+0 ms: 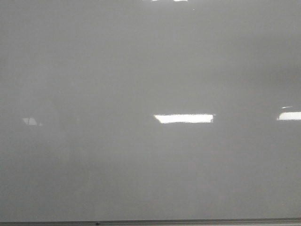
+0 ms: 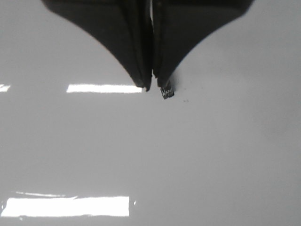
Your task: Write number 7 on whiteboard
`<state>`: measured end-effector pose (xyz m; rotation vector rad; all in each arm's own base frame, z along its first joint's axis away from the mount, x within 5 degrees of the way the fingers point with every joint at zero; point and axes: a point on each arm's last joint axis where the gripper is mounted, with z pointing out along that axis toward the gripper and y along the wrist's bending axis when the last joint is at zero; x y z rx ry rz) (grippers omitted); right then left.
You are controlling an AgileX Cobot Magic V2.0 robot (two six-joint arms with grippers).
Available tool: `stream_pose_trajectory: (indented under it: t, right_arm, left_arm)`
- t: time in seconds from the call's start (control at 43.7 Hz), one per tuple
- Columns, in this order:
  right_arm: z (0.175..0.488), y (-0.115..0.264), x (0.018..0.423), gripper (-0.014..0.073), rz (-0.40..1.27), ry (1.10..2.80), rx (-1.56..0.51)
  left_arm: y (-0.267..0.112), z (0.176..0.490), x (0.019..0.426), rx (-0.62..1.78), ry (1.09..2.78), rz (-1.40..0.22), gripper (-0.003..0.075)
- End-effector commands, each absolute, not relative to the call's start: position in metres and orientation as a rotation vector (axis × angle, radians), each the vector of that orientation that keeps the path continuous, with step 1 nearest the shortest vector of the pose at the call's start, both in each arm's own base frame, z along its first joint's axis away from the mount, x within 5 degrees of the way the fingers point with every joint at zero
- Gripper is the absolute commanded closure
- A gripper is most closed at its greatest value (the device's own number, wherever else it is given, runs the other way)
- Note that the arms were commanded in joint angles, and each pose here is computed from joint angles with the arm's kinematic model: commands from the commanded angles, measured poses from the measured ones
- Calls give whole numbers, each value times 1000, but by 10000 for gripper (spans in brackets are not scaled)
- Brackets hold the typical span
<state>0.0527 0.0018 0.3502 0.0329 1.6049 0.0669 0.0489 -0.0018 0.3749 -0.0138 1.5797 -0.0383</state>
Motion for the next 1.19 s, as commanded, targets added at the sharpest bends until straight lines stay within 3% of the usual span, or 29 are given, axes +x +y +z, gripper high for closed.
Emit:
stream_pose_trajectory:
  t: [0.0, 0.641, 0.778, 0.939, 1.007, 1.076, 1.167]
  right_arm:
    - [367, 1, 65, 664, 49, 1629, 31]
    - [333, 8, 124, 633, 54, 1984, -48]
    - [331, 16, 123, 522, 73, 2003, -149]
    - [331, 16, 123, 254, 77, 2002, -154]
    - [331, 16, 123, 151, 77, 2002, -154]
    - [331, 16, 123, 83, 77, 2001, -154]
    - [332, 16, 123, 67, 77, 1998, -154]
  left_arm:
    - [-2, 388, 62, -24, 1585, -58, 741]
    - [-2, 350, 106, 16, 1944, -28, 722]
    - [-5, 346, 111, 54, 1981, -33, 607]
    - [-4, 341, 121, 58, 2032, -12, 360]
    - [-3, 337, 127, 24, 2056, -7, 291]
    - [-2, 334, 135, -38, 2073, -21, 257]
    - [-2, 332, 148, -87, 2064, -46, 259]
